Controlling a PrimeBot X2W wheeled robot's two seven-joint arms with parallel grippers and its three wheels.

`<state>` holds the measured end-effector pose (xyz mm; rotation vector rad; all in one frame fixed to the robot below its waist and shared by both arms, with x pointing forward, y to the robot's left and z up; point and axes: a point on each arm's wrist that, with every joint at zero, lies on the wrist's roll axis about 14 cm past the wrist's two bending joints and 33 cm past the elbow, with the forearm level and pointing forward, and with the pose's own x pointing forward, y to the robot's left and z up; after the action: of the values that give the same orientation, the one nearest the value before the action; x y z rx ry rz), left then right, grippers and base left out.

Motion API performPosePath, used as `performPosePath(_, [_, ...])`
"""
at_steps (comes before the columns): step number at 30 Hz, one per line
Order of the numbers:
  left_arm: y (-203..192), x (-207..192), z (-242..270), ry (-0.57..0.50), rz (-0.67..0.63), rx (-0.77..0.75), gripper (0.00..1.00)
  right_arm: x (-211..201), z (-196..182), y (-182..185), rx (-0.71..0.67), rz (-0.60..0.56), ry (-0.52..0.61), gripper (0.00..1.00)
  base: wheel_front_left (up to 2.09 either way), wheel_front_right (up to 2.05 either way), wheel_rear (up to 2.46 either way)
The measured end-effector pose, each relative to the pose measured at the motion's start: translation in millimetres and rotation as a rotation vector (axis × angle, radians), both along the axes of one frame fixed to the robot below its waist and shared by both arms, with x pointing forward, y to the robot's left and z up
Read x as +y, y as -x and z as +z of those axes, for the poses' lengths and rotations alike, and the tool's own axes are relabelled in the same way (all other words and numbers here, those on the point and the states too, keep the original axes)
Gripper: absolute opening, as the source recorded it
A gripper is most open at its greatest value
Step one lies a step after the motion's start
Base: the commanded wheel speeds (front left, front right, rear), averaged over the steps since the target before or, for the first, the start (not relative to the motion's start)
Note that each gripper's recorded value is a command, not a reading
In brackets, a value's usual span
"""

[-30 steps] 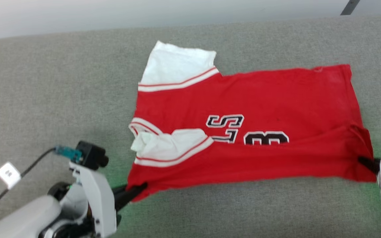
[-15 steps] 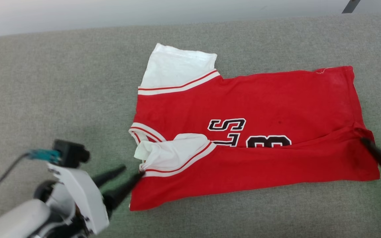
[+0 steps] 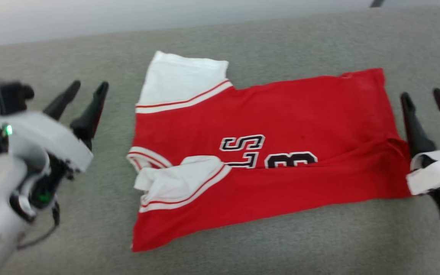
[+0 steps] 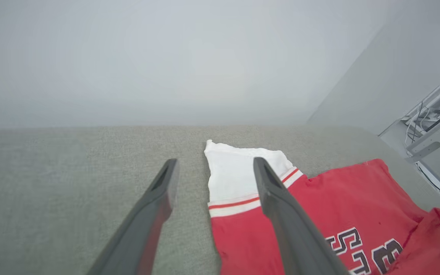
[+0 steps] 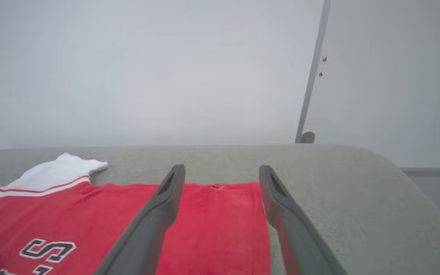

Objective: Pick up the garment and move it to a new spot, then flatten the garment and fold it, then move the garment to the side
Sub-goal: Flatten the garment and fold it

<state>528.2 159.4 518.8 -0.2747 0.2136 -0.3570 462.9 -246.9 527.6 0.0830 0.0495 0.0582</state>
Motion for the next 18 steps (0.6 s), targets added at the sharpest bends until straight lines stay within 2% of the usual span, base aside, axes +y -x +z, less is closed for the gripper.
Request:
performPosePath(9, [-70,-31,-9,-0.136,-0.122,0.092,1.0,-4,15,21,-0.129,-0.076,-0.035,1.0,0.0,0.0,0.0])
performPosePath(14, [-91,-41,-47,-0.233,-0.176,0.291,1.0,-13,8,39,-0.117,-0.13,-0.048,1.0,0.0,0.0,0.0])
performPosePath(18, [-100,-56,-73,-0.268,-0.224,0.455,1.0,-29,-2,58,-0.088,-0.196,-0.059,1.0,0.0,0.0,0.0])
